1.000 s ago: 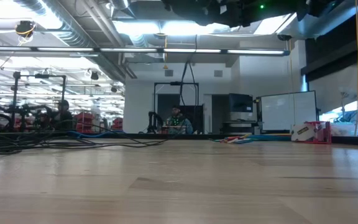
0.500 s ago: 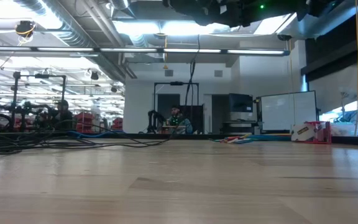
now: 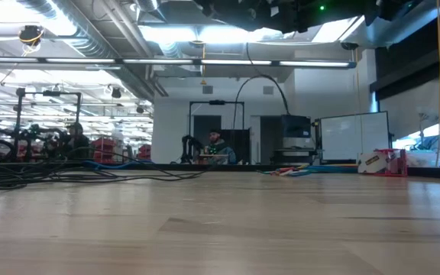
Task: Coiling cords
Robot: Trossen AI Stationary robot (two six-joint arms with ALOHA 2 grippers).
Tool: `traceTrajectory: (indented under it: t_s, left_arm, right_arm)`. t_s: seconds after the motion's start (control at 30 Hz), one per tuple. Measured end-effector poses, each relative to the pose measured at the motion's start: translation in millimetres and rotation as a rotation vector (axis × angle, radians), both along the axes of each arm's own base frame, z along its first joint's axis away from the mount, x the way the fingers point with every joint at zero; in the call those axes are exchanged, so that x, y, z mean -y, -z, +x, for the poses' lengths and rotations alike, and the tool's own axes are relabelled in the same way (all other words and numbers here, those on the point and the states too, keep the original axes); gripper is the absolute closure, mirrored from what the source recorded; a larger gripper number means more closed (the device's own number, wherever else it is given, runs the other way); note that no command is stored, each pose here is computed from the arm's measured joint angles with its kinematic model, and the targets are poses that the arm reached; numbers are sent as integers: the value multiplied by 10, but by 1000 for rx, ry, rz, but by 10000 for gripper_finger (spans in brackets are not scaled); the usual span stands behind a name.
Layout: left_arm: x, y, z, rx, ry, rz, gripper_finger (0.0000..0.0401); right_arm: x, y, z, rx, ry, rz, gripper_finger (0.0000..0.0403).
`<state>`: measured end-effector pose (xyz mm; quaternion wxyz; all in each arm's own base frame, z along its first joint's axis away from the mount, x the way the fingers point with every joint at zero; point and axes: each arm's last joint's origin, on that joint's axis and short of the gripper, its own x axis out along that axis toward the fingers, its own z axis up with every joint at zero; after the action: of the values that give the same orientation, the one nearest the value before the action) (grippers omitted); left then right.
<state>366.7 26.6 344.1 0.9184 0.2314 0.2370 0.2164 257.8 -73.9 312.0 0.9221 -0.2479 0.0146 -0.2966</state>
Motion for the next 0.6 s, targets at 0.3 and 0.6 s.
traceTrajectory:
  t_s: [0.3,0.6]
  left_arm:
    - [105,-14,-3,-13,26,-7,333]
    - [155,-148,-127,-32,-5,-42,253]
  right_arm:
    - [0,2,0,-2,0,1,400]
    - [0,3,1,-4,0,1,400]
